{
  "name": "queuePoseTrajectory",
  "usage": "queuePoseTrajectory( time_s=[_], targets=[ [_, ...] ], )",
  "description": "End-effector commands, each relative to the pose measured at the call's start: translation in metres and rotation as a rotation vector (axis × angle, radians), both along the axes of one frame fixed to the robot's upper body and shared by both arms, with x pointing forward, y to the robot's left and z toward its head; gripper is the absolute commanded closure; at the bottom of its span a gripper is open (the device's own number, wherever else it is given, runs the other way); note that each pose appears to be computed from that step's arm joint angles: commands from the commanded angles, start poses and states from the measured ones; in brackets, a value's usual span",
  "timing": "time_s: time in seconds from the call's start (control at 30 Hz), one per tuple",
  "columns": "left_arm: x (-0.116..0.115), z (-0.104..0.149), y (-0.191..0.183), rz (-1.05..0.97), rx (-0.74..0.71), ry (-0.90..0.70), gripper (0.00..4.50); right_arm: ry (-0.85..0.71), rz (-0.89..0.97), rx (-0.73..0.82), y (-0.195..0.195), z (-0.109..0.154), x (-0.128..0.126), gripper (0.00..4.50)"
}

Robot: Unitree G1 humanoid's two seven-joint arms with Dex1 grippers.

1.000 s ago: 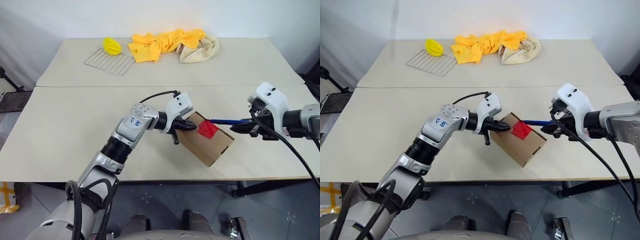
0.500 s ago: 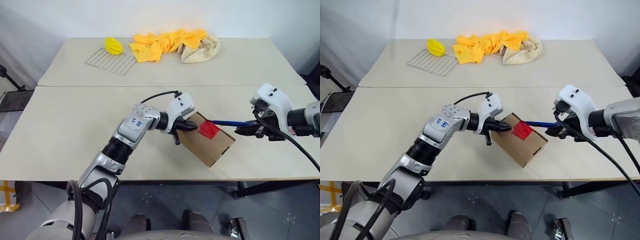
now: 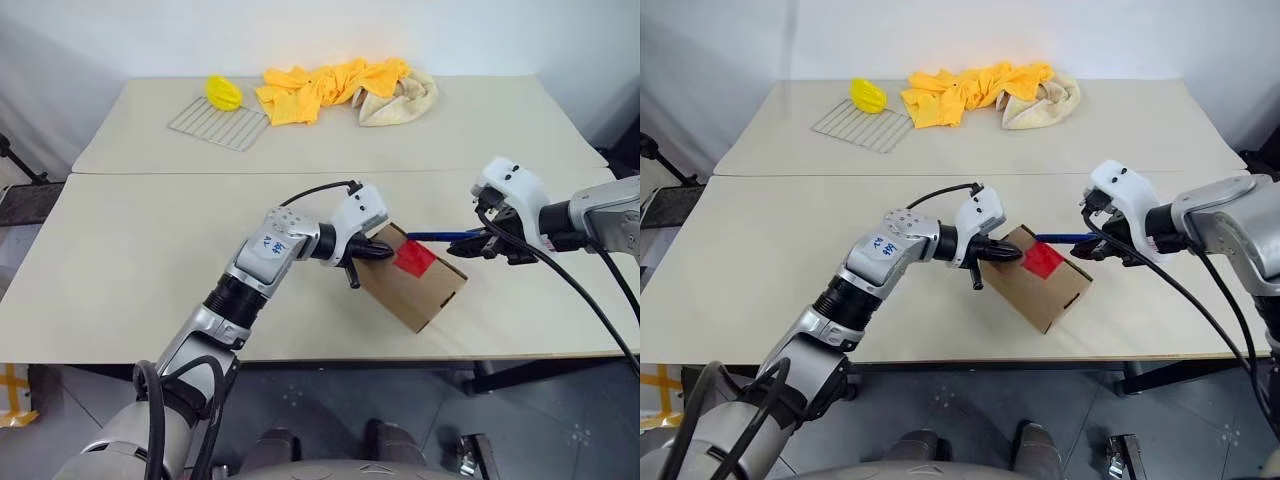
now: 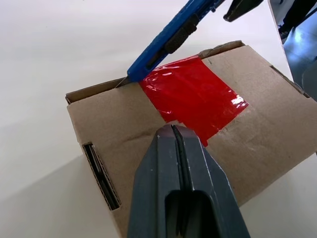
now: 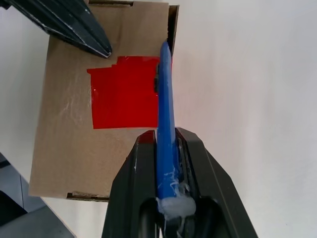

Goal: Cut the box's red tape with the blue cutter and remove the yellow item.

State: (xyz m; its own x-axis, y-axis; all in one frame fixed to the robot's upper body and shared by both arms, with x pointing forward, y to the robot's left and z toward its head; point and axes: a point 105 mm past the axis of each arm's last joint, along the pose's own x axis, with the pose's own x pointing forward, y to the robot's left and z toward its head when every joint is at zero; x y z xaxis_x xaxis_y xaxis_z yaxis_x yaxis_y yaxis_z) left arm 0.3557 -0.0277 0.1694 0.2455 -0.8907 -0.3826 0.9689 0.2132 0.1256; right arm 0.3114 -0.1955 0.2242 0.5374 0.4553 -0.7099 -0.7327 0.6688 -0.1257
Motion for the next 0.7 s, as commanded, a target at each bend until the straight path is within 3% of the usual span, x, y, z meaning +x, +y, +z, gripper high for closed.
queuePoseTrajectory(
  time_s=[0.03, 0.7],
  targets=[
    [0.005, -0.019, 0.006, 0.049, 0.052, 0.035, 4.50, 0.046, 0.066, -0.031, 0.002, 0.001, -0.012, 4.34],
    [0.008, -0.022, 0.006, 0.088, 0.047, 0.027, 4.50, 0.164, 0.144, -0.186, -0.029, 0.007, -0.046, 4.34]
  ],
)
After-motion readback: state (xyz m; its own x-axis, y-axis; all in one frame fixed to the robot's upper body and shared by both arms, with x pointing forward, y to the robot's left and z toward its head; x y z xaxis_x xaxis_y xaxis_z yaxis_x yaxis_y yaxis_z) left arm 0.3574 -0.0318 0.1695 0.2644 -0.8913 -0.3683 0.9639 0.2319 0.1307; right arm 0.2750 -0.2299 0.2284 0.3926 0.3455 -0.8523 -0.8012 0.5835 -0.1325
